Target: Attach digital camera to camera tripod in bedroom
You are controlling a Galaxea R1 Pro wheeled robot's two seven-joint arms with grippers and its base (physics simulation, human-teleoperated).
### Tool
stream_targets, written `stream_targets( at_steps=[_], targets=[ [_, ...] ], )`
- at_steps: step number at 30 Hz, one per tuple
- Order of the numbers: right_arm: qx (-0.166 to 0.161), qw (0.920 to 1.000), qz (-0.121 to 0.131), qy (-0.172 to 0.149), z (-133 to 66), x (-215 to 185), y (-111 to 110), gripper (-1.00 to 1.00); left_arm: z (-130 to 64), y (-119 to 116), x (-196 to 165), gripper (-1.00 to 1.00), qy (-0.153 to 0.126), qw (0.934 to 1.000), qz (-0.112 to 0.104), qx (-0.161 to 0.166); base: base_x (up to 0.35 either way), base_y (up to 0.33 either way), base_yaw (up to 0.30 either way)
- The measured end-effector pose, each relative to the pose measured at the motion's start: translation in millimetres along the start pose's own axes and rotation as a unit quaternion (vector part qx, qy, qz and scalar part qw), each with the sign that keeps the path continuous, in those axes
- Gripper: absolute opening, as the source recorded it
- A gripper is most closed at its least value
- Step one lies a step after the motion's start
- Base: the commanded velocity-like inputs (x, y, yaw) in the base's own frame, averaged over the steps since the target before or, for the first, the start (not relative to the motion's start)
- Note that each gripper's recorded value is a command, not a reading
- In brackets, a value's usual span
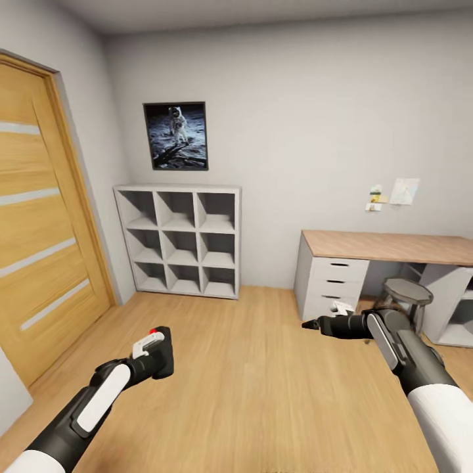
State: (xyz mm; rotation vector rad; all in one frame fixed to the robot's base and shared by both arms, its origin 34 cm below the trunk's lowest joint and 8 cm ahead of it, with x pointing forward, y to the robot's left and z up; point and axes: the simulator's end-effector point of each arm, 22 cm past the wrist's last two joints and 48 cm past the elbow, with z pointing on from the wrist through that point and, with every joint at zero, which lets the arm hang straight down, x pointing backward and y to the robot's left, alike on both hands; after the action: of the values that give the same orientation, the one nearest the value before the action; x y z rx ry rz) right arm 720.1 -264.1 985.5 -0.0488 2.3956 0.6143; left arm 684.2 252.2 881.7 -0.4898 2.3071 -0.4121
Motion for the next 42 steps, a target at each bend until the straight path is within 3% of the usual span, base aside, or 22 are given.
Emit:
stream_targets(
  at_steps=[5,8,9,12,14,20,35,42],
  targets=[
    [0.019,0.9998,0.002,0.002,-2.9,0.9,-13.9,1.00,1.3,5.7,1.3,-1.00,0.001,0.9999,0.008,-0.008,0.000,0.000,-0.292],
    [0.051,0.9987,0.002,0.003,-10.8,0.6,-37.2,1.00,7.0,17.7,12.8,-1.00,0.015,0.9998,0.001,-0.012,0.000,0.000,-0.293],
    [0.075,0.9972,0.000,0.004,-14.6,0.7,-50.7,1.00,13.0,27.2,26.3,-1.00,0.032,0.9994,-0.008,-0.007,0.000,0.000,-0.292],
    [0.106,0.9944,-0.001,0.005,-19.2,1.2,-66.6,1.00,20.6,35.6,46.7,-1.00,0.055,0.9978,-0.025,0.026,0.000,0.000,-0.292],
    [0.112,0.9937,-0.001,0.005,-20.3,1.2,-70.0,1.00,21.2,35.3,50.4,-1.00,0.059,0.9968,-0.031,0.043,0.000,0.000,-0.293],
    [0.122,0.9925,-0.001,0.007,-22.4,1.5,-75.2,1.00,19.7,30.7,53.1,-1.00,0.064,0.9939,-0.039,0.081,0.000,0.000,-0.292],
    [0.119,0.9928,0.001,0.011,-22.2,3.4,-73.4,1.00,18.6,27.1,51.7,-1.00,0.063,0.9932,-0.038,0.090,0.000,0.000,-0.293],
    [0.114,0.9935,0.000,0.010,-20.3,2.4,-67.7,1.00,15.5,14.1,42.8,-1.00,0.053,0.9933,-0.030,0.098,0.059,0.000,-0.292]
  ],
)
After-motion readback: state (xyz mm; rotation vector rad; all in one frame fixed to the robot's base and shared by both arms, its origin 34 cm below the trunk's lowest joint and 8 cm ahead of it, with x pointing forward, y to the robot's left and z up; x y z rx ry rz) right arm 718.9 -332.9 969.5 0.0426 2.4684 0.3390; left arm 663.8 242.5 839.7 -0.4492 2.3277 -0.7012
